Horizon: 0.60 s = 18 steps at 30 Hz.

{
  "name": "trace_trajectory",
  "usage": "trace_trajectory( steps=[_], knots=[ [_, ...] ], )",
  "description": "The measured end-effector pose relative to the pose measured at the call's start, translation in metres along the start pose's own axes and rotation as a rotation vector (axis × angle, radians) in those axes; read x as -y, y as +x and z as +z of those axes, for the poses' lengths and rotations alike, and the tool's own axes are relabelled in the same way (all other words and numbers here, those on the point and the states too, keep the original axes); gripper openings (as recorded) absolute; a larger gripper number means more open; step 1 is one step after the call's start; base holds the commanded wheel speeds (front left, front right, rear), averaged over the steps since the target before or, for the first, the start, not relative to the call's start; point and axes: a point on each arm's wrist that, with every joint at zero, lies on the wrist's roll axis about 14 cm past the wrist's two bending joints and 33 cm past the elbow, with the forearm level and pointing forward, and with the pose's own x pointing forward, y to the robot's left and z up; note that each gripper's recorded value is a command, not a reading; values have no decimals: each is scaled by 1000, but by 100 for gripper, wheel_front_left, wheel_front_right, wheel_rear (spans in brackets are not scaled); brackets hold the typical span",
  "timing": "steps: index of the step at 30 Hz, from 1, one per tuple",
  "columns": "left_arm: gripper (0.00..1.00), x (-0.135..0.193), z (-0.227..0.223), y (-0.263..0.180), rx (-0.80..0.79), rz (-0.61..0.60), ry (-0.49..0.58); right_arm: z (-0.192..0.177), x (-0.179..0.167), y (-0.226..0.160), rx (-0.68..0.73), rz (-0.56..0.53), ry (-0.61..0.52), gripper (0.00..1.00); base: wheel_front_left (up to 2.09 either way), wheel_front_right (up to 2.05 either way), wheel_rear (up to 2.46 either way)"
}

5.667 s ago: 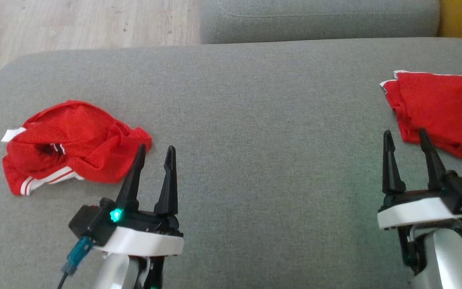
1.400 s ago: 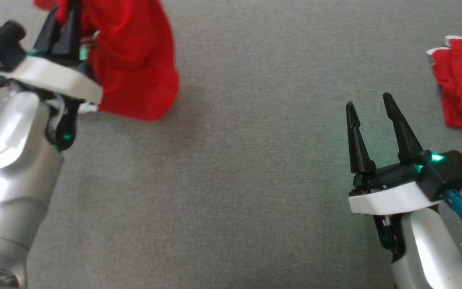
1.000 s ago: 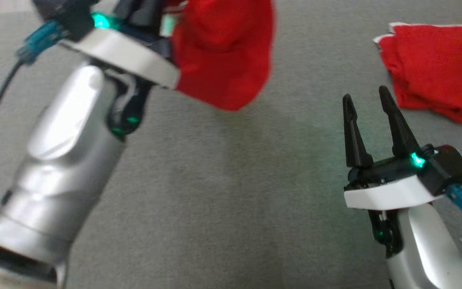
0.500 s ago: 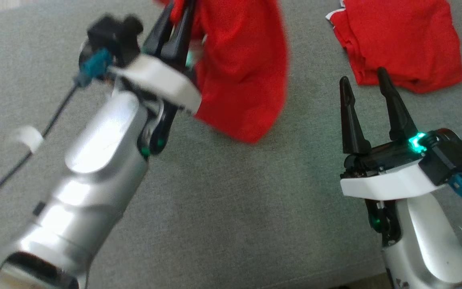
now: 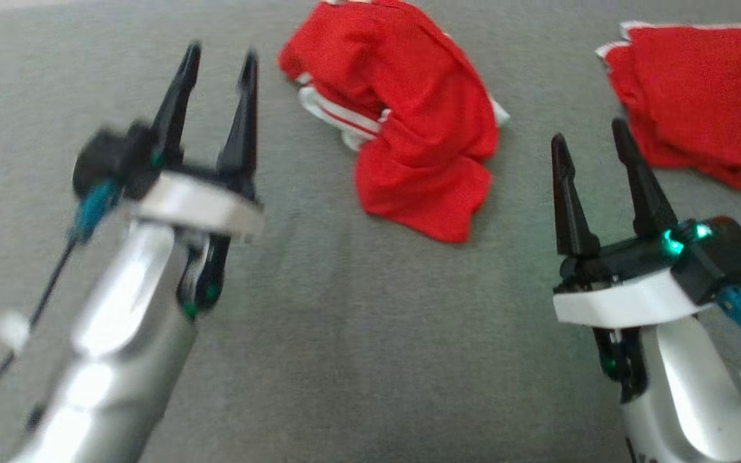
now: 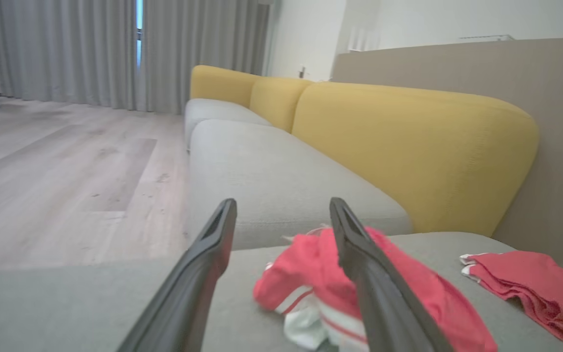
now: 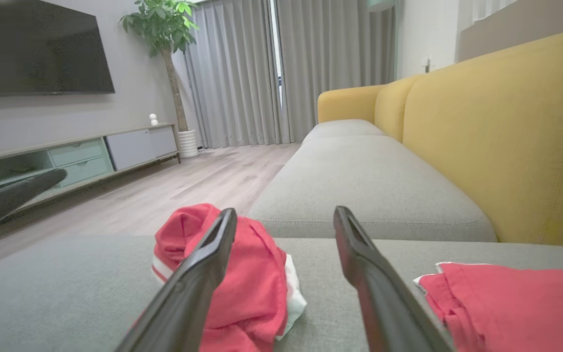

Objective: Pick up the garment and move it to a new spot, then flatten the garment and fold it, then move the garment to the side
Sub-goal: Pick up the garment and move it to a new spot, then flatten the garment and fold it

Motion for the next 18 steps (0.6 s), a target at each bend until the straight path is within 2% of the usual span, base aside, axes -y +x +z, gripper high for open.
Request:
trace_trajectory(
  steps=[5, 10, 14, 18],
  knots=[
    [100, -33, -16, -79, -28, 154, 0, -16, -16, -7, -51, 34, 9, 100, 0, 0, 0],
    [100, -43, -18, -141, -5, 301, -57, -26, -35, -12, -88, 81, 14, 100, 0, 0, 0],
    [100, -45, -6, -159, 53, 358, -80, -22, -45, -9, -78, 109, 17, 100, 0, 0, 0],
    [100, -43, 6, -160, 90, 347, -58, -23, -49, -7, -81, 121, 19, 100, 0, 0, 0]
  ],
)
